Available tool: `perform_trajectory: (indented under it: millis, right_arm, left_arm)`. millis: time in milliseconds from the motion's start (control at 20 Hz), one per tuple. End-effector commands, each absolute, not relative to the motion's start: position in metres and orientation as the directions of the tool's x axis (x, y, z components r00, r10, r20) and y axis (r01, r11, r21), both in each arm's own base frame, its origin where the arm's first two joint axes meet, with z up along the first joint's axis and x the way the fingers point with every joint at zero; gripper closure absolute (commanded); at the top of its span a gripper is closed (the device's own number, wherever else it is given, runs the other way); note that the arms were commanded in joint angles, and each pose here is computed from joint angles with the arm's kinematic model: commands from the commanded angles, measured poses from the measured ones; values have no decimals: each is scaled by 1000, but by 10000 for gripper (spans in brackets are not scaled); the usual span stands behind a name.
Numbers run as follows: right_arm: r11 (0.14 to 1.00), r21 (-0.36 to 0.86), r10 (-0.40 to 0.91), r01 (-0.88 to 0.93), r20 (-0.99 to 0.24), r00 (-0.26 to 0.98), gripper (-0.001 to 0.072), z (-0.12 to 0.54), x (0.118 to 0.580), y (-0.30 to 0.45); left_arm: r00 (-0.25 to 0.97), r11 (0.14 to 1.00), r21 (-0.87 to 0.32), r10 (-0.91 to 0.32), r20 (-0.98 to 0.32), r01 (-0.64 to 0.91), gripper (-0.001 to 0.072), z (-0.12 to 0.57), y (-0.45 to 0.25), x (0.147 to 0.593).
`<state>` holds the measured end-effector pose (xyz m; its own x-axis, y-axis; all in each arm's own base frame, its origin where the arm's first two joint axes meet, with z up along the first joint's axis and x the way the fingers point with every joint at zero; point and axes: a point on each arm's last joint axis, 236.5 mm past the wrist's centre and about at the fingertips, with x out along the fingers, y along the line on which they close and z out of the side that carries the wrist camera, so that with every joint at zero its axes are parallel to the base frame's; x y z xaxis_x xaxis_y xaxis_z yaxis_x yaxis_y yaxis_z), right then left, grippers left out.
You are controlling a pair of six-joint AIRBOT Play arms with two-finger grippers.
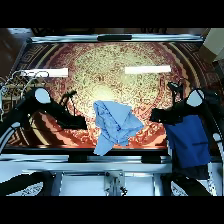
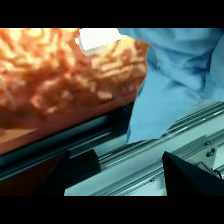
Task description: Fold the shirts.
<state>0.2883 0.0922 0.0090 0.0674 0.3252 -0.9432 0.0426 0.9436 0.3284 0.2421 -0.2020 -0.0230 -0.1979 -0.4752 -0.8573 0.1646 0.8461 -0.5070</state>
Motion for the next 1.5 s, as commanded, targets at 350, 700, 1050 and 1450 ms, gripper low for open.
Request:
perform_trajectory:
  millis: [350,700,1050,1450]
  right_arm:
    - [904,415,424,104,-902,-85,124,-47,297,91]
    - [914,400,402,69,-916,-8,125,-54,316,97]
    - [921,385,379,-53,-920,-99,125,-99,307,158]
    - [919,254,302,-300,-945,125,638,-9,362,146]
  left_arm:
    - [-256,797,-590,-548,-797,131,-7,-114,-282,181]
    - [-241,771,-627,-592,-769,108,579,-120,-295,186]
    - [-223,743,-652,-617,-754,150,678,-102,-289,194]
    - [216,839,-384,-487,-847,385,680,22,-204,298]
